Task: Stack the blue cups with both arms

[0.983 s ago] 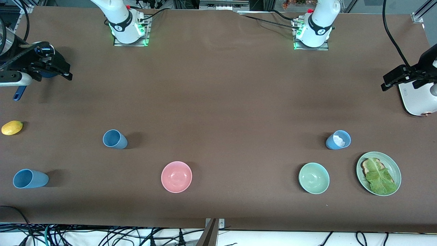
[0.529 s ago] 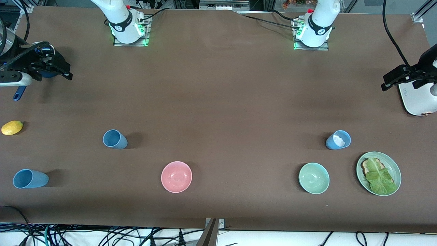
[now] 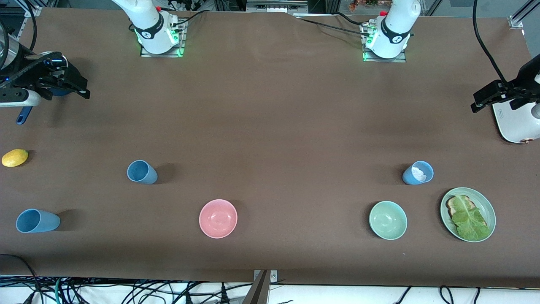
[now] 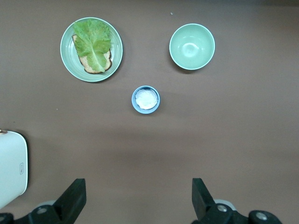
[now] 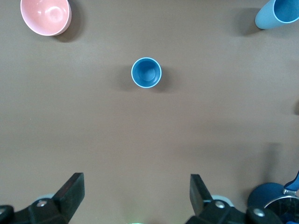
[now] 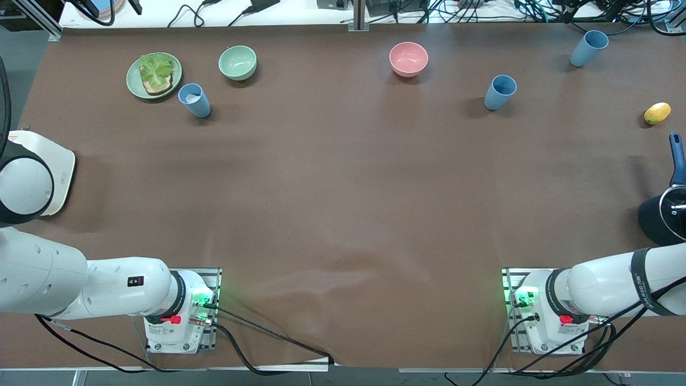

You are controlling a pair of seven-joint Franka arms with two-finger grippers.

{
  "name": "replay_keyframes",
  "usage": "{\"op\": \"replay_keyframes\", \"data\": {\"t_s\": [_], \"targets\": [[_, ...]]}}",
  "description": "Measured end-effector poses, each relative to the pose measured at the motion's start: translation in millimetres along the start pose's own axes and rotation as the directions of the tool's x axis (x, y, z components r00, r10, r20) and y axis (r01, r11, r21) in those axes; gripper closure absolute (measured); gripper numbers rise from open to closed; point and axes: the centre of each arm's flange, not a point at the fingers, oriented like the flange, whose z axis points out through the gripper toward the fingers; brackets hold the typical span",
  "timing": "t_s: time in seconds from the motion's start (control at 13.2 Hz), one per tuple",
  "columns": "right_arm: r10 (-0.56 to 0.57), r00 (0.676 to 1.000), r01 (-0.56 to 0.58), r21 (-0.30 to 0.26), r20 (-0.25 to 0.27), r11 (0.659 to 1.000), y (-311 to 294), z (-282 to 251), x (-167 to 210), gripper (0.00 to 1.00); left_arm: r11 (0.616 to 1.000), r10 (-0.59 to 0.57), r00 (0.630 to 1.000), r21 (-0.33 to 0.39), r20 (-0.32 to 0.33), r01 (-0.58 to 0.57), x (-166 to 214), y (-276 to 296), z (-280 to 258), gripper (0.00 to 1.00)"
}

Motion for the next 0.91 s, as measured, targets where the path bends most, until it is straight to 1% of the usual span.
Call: {"op": "replay_keyframes", "data": {"t_s": [0.38, 0.6, 0.76, 0.91], "targets": [[-0.001, 1.0, 0.001, 0.0, 0.001, 1.0, -0.7, 0.1, -0.2, 0.0, 1.0, 0.0, 1.0, 0.0, 0.0, 0.0, 0.0, 0.0, 0.0, 0.0], [-0.001, 1.0, 0.001, 0.0, 0.011, 1.0, -0.8, 2.6, 0.4, 0.0, 1.0, 0.004, 1.0, 0.0, 0.001, -0.004, 0.2, -0.1, 0.4, 0.0], [-0.001, 1.0, 0.001, -0.001, 0.02, 1.0, -0.8, 7.3, 2.9, 0.0, 0.999, 0.037, 0.999, -0.001, 0.008, -0.037, 3.3, -4.9, 5.2, 0.0], [-0.001, 1.0, 0.001, -0.001, 0.026, 1.0, -0.8, 10.7, 4.9, 0.0, 0.998, 0.057, 0.998, -0.003, 0.011, -0.057, 13.1, -22.7, 16.6, 0.0]]}}
